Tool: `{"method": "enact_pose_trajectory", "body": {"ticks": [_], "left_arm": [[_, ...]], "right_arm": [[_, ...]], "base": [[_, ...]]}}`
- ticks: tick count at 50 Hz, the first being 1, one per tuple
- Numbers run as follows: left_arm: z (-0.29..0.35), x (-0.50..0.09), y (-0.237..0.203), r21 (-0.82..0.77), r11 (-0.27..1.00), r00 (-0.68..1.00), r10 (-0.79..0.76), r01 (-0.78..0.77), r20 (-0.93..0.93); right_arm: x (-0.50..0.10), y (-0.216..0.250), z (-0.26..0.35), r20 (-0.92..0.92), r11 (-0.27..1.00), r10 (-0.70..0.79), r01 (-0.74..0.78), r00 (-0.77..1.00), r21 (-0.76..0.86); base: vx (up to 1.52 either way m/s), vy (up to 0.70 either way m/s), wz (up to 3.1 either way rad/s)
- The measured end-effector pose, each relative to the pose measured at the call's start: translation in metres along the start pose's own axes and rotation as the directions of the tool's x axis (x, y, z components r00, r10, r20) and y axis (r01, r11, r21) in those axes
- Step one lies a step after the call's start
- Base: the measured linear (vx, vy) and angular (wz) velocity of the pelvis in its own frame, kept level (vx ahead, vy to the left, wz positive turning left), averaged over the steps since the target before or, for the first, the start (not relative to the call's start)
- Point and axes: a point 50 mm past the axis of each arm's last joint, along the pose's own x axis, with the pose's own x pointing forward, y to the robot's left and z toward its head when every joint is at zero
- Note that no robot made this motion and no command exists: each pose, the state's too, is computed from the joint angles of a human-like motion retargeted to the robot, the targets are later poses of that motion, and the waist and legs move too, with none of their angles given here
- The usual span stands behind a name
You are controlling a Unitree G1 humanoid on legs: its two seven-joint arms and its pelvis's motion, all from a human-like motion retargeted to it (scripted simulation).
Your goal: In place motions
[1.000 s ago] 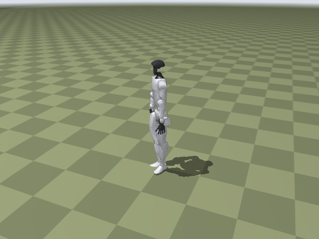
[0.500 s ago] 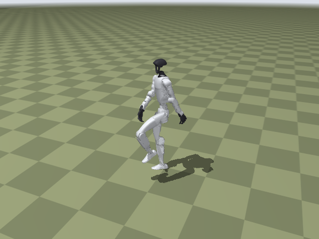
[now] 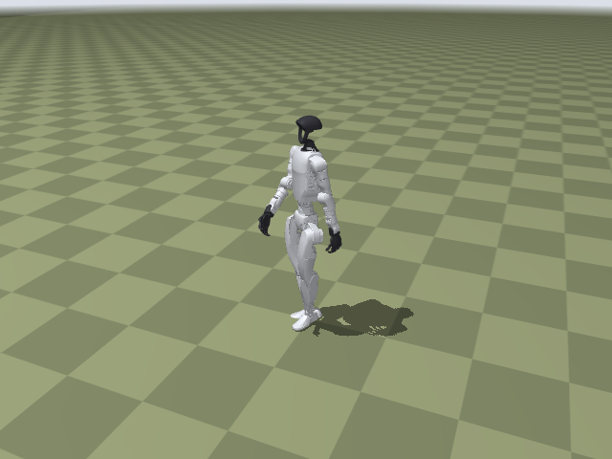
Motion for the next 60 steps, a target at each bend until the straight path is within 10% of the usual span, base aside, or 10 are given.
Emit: {"method": "enact_pose_trajectory", "body": {"ticks": [9, 20, 25, 29, 33, 42, 50, 60], "left_arm": [[0.061, -0.014, 0.021, 0.251, 0.963, 0.993, 0.084, -0.103, 0.082], [0.004, -0.008, -0.004, -0.212, 0.975, 0.985, -0.096, 0.064, -0.142], [0.107, -0.013, -0.052, -0.209, 0.973, 0.982, -0.055, 0.094, 0.182], [0.228, -0.072, -0.112, 0.156, 0.962, 0.778, -0.272, 0.223, 0.567], [0.305, -0.158, -0.143, 0.403, 0.915, 0.516, -0.355, 0.022, 0.779], [0.36, -0.272, -0.136, 0.244, 0.904, 0.121, -0.214, -0.352, 0.969], [0.326, -0.185, -0.111, 0.269, 0.906, 0.402, -0.124, -0.328, 0.907], [0.134, -0.019, -0.087, 0.29, 0.953, 0.963, -0.154, 0.086, 0.222]], "right_arm": [[-0.001, -0.009, 0.005, 0.0, 1.0, -0.026, 0.026, 1.0, -0.004], [-0.017, -0.024, -0.025, -0.119, 0.995, -0.005, -0.007, 0.993, -0.104], [-0.074, -0.063, -0.117, -0.444, 0.976, -0.217, 0.194, 0.87, -0.095], [-0.14, -0.071, -0.185, -0.717, 0.949, -0.224, 0.315, 0.66, -0.007], [-0.21, -0.056, -0.237, -0.884, 0.871, -0.134, 0.479, 0.447, 0.11], [-0.31, -0.01, -0.288, -0.986, 0.672, -0.044, 0.735, 0.161, 0.09], [-0.277, -0.017, -0.279, -0.966, 0.717, -0.076, 0.686, 0.248, 0.12], [-0.127, -0.035, -0.195, -0.744, 0.952, -0.145, 0.298, 0.652, 0.076]], "base": [[-0.26, 0.19, 0.01], [-0.05, 0.08, -0.15], [-0.1, 0.04, -0.07], [-0.2, 0.1, 0.8], [-0.11, 0.03, 1.09], [0.02, -0.05, 0.28], [0.08, -0.07, -0.81], [0.24, -0.05, -0.61]]}}
